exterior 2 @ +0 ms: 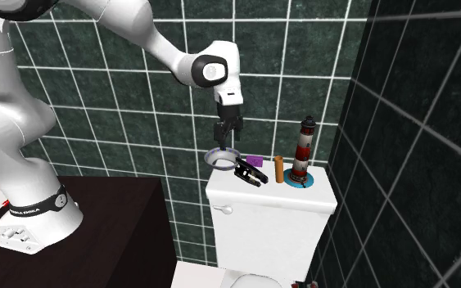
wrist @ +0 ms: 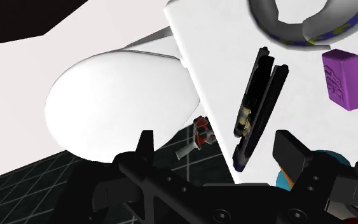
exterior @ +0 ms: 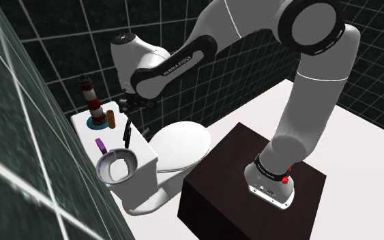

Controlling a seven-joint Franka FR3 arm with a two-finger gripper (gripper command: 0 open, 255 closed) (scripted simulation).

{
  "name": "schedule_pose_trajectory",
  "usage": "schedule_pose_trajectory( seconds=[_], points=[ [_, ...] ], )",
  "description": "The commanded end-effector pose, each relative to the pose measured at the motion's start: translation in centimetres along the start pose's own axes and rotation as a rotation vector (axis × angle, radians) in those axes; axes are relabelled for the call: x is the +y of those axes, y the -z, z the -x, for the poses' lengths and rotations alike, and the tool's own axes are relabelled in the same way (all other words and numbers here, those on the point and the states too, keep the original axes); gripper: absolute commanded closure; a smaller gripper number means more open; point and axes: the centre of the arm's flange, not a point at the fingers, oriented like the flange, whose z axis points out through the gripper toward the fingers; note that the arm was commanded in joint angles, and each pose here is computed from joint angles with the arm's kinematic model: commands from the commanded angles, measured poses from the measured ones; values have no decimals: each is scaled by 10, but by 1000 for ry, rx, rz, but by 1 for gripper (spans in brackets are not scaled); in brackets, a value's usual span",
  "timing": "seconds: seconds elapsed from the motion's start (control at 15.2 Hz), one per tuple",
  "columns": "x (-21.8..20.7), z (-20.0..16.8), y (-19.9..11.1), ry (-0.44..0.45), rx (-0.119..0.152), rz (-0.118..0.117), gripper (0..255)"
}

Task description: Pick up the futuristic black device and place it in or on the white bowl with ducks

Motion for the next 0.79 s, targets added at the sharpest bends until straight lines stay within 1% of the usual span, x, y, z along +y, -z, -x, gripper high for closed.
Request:
schedule_pose_trajectory(
  seconds=[0.0,0.53,0.73],
  points=[
    [-23,-9,-20,-38,-1,13,0],
    [-91,-45,-96,-173,-11,59,0],
    [-90,-45,-112,-173,-11,59,0]
  ],
)
